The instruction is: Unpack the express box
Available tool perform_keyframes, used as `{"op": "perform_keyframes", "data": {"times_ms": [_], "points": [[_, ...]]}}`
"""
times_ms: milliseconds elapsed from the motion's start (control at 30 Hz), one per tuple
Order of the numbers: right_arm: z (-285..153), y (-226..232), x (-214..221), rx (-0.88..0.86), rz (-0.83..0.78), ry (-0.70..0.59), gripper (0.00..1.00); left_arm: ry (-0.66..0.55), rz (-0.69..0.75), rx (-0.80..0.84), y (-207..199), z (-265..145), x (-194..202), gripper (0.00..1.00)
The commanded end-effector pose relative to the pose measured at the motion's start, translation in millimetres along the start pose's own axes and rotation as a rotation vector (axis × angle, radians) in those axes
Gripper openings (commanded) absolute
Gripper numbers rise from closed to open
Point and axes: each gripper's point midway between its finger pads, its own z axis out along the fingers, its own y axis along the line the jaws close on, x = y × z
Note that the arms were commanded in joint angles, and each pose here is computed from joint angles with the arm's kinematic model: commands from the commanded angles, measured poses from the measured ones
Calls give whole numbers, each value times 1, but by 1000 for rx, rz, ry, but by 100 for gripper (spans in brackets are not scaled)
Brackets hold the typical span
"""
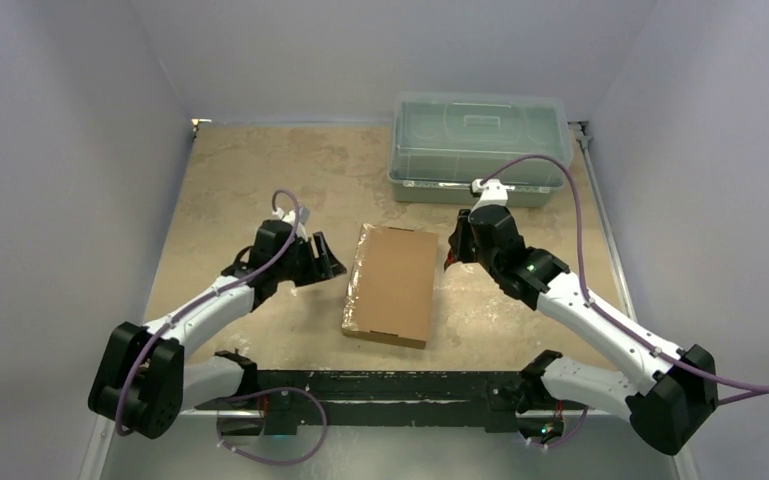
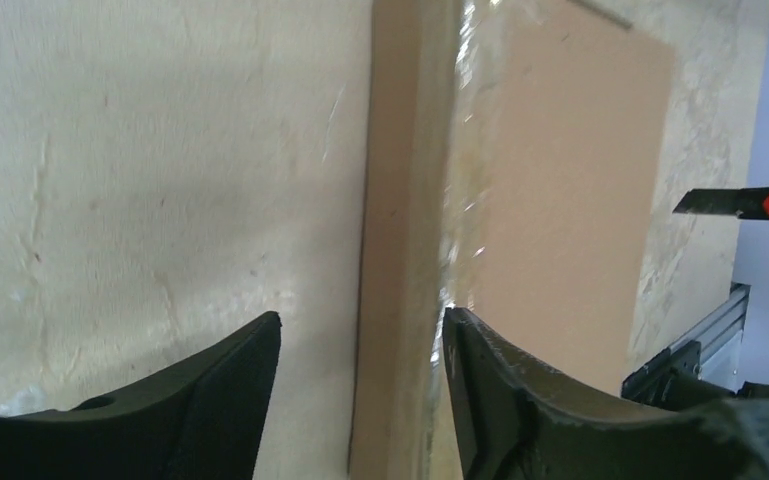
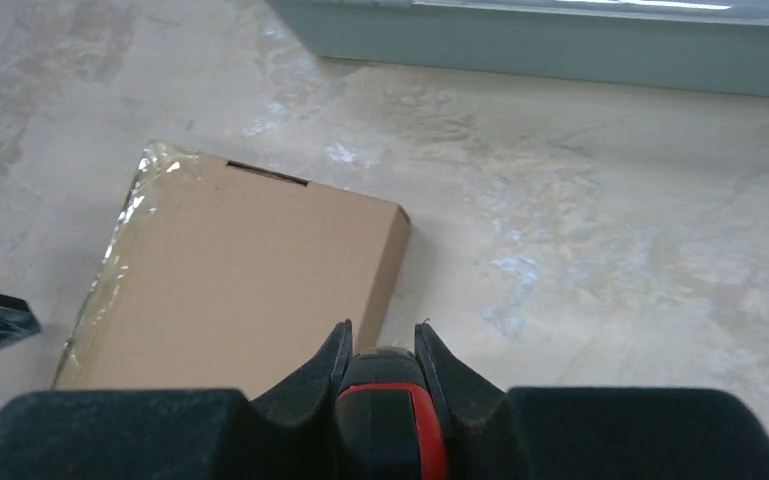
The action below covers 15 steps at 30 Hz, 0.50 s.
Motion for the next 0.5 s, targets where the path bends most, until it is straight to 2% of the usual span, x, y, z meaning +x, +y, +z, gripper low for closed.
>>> {"op": "perform_keyframes", "data": {"times_ms": [0,100,200,333,400,467], "points": [[10,36,10,-181,84,3,0,21,-43,43,3,1,18,57],[18,45,-8,-196,93,-45,0,12,-101,179,-16,-3,34,53],[35,51,-21,-186,29,-33,0,2,-161,295,-47,-7,56,45],[49,70,-42,-236,-17,-59,0,-34,-288,397,-69,-15,68,44],[54,66,-55,-190,-52,-75,0,-28,-283,382,-70,-15,69,44],[55,38,-69,-15,-101,-90,0,-34,-215,256,-57,-12,63,46]]}}
